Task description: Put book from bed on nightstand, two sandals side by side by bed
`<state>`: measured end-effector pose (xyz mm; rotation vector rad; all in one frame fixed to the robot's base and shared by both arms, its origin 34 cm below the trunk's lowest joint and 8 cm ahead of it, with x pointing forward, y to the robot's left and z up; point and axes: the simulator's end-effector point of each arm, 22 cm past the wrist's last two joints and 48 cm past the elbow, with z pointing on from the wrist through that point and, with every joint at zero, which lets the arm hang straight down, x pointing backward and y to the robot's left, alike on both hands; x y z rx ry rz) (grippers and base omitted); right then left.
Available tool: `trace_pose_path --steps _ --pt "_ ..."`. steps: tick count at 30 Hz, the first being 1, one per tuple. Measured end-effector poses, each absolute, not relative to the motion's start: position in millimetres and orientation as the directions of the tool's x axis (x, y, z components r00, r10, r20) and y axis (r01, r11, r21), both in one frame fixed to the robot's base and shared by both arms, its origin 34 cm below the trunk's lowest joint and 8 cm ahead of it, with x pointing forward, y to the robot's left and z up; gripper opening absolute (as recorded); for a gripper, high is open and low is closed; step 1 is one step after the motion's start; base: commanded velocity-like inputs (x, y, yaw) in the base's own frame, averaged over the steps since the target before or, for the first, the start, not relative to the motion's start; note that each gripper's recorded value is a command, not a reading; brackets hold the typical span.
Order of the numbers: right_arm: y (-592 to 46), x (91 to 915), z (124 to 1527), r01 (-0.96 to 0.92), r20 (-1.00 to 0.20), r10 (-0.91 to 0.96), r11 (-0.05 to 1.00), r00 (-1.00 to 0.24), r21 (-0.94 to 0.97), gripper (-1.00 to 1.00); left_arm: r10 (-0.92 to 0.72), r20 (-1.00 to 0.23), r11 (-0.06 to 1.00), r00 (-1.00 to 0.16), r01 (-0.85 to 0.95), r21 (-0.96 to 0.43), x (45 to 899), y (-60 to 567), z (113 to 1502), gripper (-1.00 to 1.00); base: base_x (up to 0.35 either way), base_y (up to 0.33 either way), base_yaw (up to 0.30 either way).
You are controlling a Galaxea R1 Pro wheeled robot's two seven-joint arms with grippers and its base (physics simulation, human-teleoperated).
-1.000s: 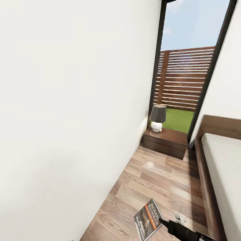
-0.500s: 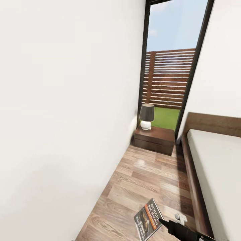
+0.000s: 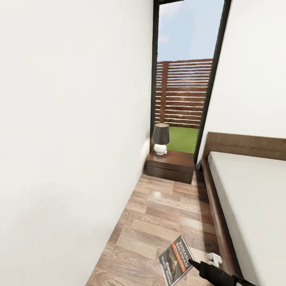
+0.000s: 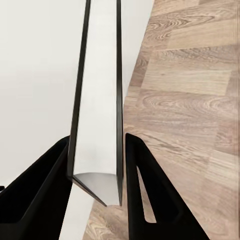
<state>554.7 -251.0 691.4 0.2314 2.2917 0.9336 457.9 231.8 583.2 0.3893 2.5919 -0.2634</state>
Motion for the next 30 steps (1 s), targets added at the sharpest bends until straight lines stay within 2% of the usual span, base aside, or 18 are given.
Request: trace_pose_path --steps 30 --pt "-251.3 555.7 692.0 -0.074 -0.501 0.387 0.73 -0.774 0.679 -1.0 0.225 -0.505 0.94 -0.833 0.322 -0.112 457.7 231.7 583.1 1.0 0.002 0.0 -0.213"
